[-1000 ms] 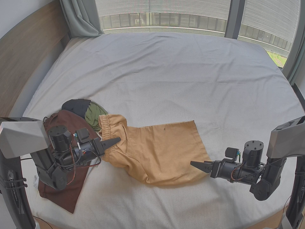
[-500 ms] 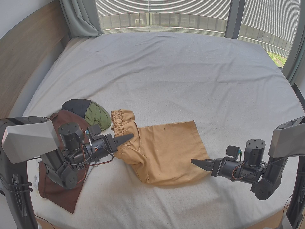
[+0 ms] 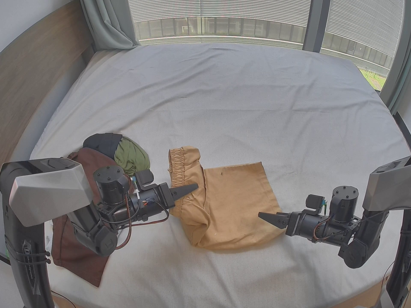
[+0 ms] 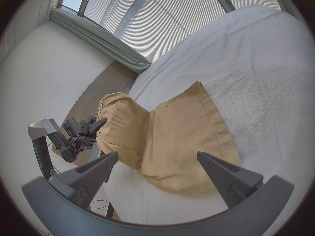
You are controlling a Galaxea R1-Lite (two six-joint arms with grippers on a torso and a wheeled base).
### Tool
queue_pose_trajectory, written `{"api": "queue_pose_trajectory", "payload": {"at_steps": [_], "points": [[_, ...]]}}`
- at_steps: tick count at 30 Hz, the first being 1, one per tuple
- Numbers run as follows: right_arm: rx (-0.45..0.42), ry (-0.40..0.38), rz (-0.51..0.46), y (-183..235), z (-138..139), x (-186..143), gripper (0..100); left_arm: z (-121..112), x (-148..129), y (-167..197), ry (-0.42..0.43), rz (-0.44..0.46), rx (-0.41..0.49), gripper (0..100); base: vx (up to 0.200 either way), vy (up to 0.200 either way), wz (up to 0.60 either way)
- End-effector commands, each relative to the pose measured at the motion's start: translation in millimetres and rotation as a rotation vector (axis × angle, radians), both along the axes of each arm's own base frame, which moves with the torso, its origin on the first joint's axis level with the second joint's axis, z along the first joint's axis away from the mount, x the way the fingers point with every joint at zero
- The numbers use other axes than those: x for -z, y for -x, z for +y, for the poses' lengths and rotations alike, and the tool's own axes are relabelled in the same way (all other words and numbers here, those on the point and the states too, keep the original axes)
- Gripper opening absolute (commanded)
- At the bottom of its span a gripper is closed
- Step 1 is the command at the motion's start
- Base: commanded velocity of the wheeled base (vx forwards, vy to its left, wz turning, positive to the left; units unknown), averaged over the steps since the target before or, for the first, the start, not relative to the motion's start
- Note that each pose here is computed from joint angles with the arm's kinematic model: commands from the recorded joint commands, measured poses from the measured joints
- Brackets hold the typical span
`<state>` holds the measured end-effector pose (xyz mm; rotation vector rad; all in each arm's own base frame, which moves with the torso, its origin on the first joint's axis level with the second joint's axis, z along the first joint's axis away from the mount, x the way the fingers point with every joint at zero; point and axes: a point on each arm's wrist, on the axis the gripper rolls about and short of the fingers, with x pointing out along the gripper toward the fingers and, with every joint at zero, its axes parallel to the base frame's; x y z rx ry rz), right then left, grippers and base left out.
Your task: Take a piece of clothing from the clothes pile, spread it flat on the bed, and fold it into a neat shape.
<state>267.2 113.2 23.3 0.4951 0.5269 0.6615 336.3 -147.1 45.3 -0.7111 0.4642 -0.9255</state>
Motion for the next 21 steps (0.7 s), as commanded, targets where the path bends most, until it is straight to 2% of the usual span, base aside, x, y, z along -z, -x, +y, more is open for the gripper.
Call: {"api": "queue_pose_trajectory", "payload": {"at_steps": [1, 6, 13, 21], "points": [[0.001, -0.006, -0.009, -0.9, 0.1, -2.4, 100, -9.1, 1.0, -3.2, 0.005, 0.007, 0.019, 0, 0.000, 0.000, 0.00], [0.006, -0.009, -0.016, -2.7, -0.6, -3.5, 100, -18.0, 0.2, -6.4, 0.013, 0.021, 0.036, 0, 0.000, 0.000, 0.00], [0.009, -0.013, -0.025, -5.2, -0.6, -4.8, 100, -33.1, -9.4, -13.7, 0.068, 0.057, 0.060, 0, 0.000, 0.000, 0.00], [0.019, -0.024, -0.050, -8.6, -2.3, -10.7, 100, -55.3, -0.1, -20.9, 0.070, 0.087, 0.100, 0, 0.000, 0.000, 0.00]]}}
